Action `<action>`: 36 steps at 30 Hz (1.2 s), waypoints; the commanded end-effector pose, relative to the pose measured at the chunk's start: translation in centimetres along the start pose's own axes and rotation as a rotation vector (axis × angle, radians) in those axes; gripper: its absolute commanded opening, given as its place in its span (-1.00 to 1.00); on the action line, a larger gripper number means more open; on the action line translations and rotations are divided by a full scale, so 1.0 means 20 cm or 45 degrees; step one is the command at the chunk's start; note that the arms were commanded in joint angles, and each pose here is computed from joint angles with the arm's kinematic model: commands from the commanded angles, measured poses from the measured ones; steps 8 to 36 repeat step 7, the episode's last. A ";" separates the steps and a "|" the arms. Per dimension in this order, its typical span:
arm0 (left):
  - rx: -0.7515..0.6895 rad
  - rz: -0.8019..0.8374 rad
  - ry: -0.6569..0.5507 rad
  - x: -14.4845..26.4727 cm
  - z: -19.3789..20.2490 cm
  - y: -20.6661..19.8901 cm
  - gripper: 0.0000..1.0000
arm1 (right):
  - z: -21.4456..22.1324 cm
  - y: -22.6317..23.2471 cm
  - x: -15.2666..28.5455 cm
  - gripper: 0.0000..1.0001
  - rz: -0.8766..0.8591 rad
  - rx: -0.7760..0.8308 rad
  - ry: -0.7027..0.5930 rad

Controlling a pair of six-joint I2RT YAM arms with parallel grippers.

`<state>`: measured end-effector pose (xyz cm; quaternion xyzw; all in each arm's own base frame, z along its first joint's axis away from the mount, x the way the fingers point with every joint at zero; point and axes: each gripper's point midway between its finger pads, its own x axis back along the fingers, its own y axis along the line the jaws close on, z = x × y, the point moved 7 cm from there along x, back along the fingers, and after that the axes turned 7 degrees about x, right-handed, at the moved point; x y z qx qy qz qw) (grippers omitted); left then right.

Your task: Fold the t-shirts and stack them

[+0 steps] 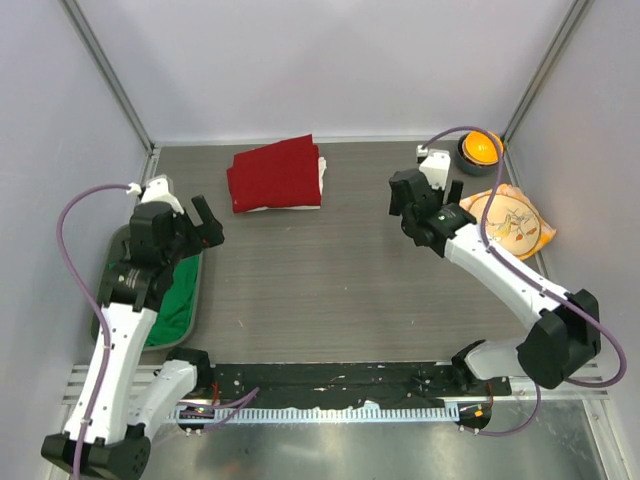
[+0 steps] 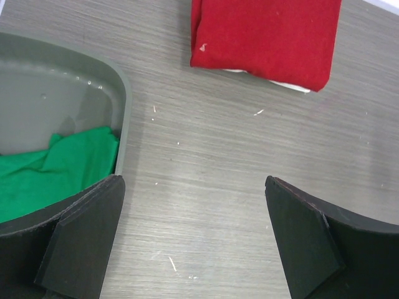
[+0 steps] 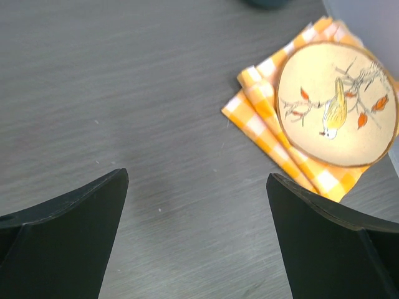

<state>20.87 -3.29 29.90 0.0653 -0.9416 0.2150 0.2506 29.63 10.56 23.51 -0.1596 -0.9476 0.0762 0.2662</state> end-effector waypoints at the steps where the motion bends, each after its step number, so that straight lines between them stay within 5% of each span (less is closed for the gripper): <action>1: -0.044 0.100 -0.103 0.08 0.02 0.02 1.00 | -0.35 -0.16 0.22 0.99 -0.013 -0.149 -0.241; 6: -0.054 0.086 -0.212 0.16 0.01 0.05 1.00 | -0.44 -0.21 0.31 0.99 -0.071 -0.083 -0.276; 36: -0.057 0.068 -0.212 0.16 0.00 0.06 0.99 | -0.44 -0.22 0.31 0.99 -0.063 -0.094 -0.283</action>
